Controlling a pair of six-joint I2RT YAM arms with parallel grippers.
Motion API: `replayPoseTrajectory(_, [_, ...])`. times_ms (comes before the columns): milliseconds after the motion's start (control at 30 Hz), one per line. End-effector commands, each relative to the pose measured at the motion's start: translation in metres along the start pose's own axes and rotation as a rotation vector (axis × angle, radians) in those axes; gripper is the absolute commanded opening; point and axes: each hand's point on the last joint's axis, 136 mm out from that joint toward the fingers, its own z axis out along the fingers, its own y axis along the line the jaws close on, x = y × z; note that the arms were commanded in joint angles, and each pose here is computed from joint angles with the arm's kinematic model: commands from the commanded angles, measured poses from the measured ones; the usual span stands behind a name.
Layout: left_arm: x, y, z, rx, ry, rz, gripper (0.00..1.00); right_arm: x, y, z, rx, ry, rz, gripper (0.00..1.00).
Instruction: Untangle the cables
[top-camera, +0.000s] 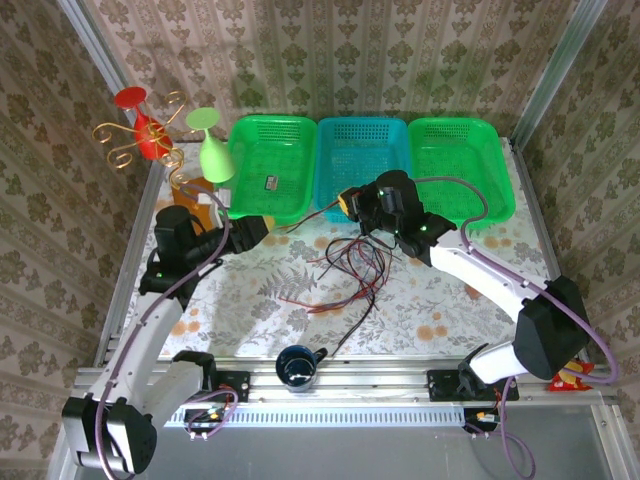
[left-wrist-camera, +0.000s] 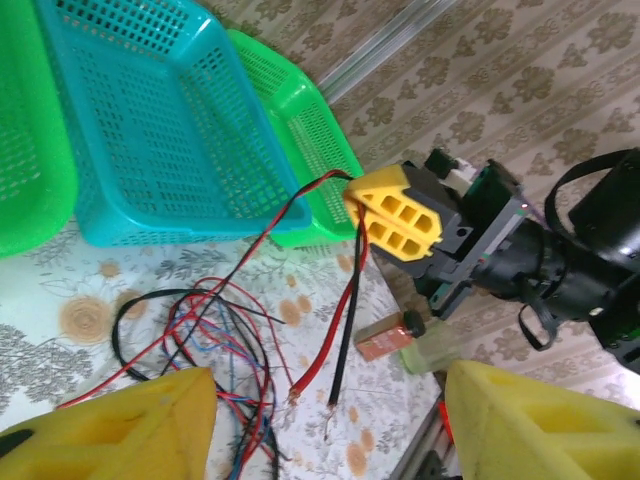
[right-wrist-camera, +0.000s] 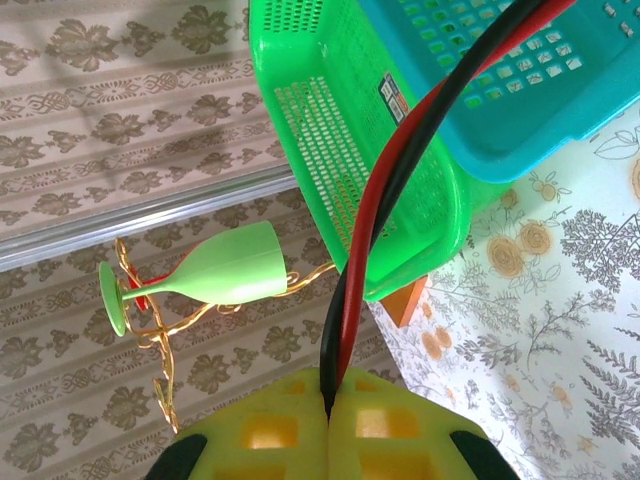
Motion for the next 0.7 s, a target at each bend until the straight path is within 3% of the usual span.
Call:
replayPoseTrajectory(0, [0.001, -0.014, 0.0, 0.073, 0.006, 0.02, 0.56, 0.005, 0.019, 0.001, -0.056, 0.032, -0.006, 0.0])
replayPoseTrajectory(300, [0.019, -0.006, 0.009, 0.053, 0.062, -0.013, 0.51, 0.012, 0.023, 0.002, -0.066, 0.053, -0.012, 0.0])
replayPoseTrajectory(667, [0.025, -0.009, 0.017, 0.059, 0.078, -0.01, 0.18, 0.015, 0.024, 0.001, -0.069, 0.065, -0.019, 0.0])
